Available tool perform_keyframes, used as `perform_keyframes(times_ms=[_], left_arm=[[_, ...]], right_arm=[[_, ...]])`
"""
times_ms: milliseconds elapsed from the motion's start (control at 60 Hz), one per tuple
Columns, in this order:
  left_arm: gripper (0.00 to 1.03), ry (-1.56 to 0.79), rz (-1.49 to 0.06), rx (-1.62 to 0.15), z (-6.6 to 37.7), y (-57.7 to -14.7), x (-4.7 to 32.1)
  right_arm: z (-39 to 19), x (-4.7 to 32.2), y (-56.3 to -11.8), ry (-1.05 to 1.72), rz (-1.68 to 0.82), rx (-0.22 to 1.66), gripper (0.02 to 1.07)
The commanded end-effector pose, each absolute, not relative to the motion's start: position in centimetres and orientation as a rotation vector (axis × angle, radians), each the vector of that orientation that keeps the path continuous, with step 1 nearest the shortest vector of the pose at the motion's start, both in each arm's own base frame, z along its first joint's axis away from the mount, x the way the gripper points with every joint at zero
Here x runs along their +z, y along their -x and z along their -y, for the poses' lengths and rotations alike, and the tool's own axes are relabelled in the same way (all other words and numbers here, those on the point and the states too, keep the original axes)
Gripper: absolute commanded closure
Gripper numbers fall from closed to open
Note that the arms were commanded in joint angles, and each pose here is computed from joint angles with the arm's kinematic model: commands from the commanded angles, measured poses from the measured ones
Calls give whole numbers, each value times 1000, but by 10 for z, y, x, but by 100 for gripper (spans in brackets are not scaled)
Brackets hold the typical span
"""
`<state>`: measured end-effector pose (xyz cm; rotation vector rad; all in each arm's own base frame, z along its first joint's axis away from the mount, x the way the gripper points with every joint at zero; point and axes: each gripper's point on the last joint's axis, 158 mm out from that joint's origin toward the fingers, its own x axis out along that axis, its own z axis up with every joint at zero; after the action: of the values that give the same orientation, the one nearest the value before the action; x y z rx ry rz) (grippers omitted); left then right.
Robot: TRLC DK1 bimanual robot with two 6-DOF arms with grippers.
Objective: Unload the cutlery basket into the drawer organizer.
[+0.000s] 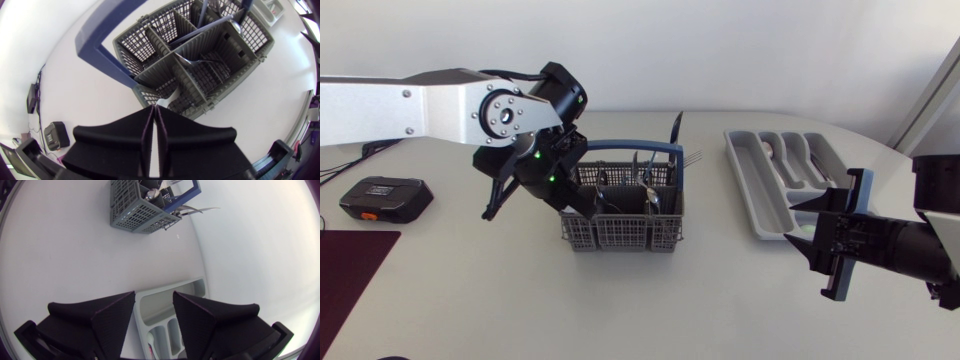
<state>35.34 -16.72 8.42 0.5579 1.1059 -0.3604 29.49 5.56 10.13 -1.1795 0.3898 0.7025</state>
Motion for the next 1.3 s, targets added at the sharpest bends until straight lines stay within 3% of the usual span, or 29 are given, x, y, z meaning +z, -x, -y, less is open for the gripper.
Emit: perform_keyframes(times_ms=[0,367,583,950,1283], left_arm=[[100,-567,-986,-419,183,-355,127],[100,-690,-734,-515,189,-338,208],[100,-653,-626,-513,179,-315,252],[100,-285,-823,-740,231,-282,219],[100,-233,-899,-847,279,-283,191]], right_arm=[[-57,85,-284,1156,-430,731,50],[-77,84,-272,1110,-422,778,50],[-102,110,-265,994,-368,756,50],[-172,181,-233,806,-254,747,50],[-224,191,-233,706,-250,811,50]])
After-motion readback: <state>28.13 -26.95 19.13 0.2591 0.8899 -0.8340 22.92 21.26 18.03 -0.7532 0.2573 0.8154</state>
